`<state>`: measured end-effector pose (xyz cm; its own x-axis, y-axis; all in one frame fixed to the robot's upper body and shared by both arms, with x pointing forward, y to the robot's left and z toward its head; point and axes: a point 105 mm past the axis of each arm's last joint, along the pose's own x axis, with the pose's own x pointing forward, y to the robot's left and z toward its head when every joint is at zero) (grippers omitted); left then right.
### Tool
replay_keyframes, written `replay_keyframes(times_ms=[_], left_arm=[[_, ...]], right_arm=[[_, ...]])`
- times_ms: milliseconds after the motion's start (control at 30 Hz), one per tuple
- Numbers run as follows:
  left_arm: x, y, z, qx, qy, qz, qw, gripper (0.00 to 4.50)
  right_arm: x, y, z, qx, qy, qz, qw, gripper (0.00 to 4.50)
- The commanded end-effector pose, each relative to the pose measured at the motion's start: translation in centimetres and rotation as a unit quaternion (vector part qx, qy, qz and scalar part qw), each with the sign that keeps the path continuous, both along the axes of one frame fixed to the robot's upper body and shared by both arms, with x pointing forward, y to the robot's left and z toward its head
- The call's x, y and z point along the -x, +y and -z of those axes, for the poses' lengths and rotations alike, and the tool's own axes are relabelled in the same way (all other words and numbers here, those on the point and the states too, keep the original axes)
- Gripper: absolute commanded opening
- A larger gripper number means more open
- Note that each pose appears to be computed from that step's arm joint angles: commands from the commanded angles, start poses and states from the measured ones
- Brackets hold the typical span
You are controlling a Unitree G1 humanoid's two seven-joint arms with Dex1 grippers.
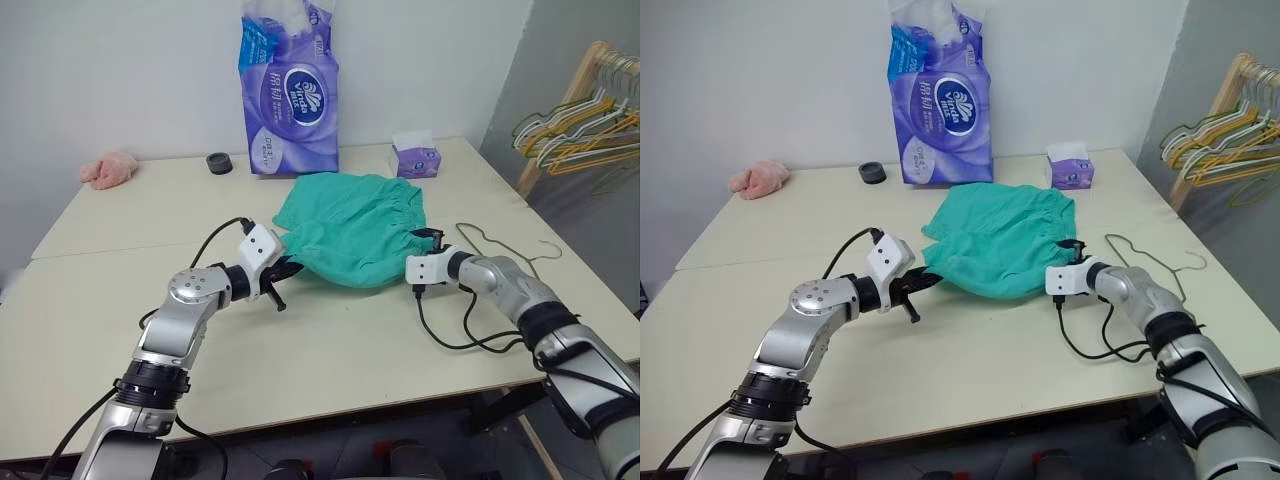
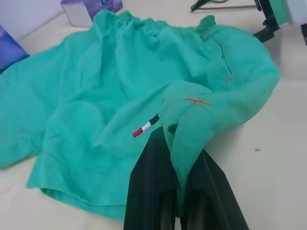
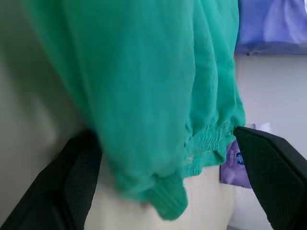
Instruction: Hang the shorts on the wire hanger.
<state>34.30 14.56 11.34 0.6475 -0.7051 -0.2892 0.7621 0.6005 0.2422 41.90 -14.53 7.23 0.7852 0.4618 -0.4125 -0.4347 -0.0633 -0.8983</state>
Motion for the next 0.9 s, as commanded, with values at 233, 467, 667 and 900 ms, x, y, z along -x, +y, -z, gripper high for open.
replay_keyframes(times_ms=[233, 467, 667, 900], left_arm=[[0.6, 2.9, -1.0, -0.029, -0.018, -0.01, 0.999, 0.0], [2.4, 3.2, -0.1, -0.053, 0.013, 0.031, 0.998, 0.0], [8.5, 4.4, 2.1, -0.096, 0.144, 0.129, 0.976, 0.0], [17.0, 6.4, 3.4, -0.108, 0.308, 0.211, 0.921, 0.0]], right_arm=[[-0.5, 1.2, -1.3, -0.011, -0.005, -0.033, 0.999, 2.18], [0.1, 3.3, -1.5, -0.025, 0.002, -0.075, 0.997, 0.06], [2.9, 5.7, -2.5, -0.058, 0.04, -0.163, 0.984, 0.06], [11.0, 3.5, -1.7, -0.034, 0.187, -0.218, 0.957, 0.06]])
